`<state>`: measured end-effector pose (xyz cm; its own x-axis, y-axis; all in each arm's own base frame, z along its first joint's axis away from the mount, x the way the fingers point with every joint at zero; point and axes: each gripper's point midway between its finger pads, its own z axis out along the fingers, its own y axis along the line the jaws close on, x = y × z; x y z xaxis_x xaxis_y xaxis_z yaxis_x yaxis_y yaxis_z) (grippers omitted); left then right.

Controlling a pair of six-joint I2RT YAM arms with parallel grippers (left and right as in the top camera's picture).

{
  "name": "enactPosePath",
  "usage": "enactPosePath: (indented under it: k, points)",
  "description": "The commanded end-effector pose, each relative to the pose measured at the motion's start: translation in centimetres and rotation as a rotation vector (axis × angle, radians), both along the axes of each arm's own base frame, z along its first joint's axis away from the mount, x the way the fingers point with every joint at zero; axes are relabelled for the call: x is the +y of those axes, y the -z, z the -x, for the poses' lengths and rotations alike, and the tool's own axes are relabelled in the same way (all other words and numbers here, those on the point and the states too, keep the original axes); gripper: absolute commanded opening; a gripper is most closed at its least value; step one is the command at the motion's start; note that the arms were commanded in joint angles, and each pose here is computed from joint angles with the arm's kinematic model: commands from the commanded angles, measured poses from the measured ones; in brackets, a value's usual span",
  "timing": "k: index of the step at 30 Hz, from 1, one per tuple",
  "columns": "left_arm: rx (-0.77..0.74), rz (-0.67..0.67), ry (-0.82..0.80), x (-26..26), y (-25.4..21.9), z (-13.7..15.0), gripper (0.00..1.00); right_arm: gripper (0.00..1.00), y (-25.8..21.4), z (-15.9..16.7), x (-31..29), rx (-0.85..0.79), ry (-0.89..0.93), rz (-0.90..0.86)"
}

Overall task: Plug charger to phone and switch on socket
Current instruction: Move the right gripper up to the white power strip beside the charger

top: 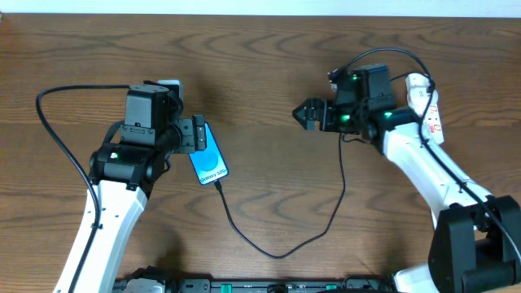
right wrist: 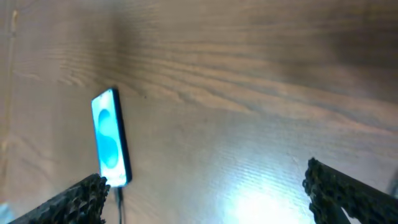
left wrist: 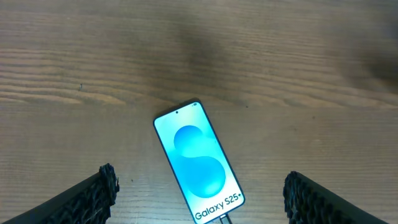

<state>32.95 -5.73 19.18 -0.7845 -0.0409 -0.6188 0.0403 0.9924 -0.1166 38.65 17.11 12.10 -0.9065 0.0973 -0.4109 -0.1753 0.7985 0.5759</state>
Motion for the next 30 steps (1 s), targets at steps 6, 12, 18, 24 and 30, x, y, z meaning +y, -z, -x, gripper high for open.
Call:
enactPosePath:
  k: [6,12,18,24,30]
  points:
    - [0.004,-0.02,-0.001,0.2,0.2,0.0,0.87,0.99,-6.4,-1.1,-5.0,-0.07,-0.06,0.022]
    - [0.004,-0.02,-0.001,0.2,0.2,0.0,0.87,0.99,-10.3,-1.9,-11.1,-0.102,0.017,0.08]
    - [0.004,-0.02,-0.001,0.2,0.2,0.0,0.87,0.99,-12.7,-1.4,-18.4,-0.119,0.138,0.127]
    - [0.004,-0.02,-0.001,0.2,0.2,0.0,0.87,0.99,-12.9,-0.2,-24.4,-0.113,0.255,0.156]
    - [0.004,-0.02,-0.001,0.2,0.2,0.0,0.87,0.99,-11.4,0.4,-29.1,-0.076,0.347,0.164]
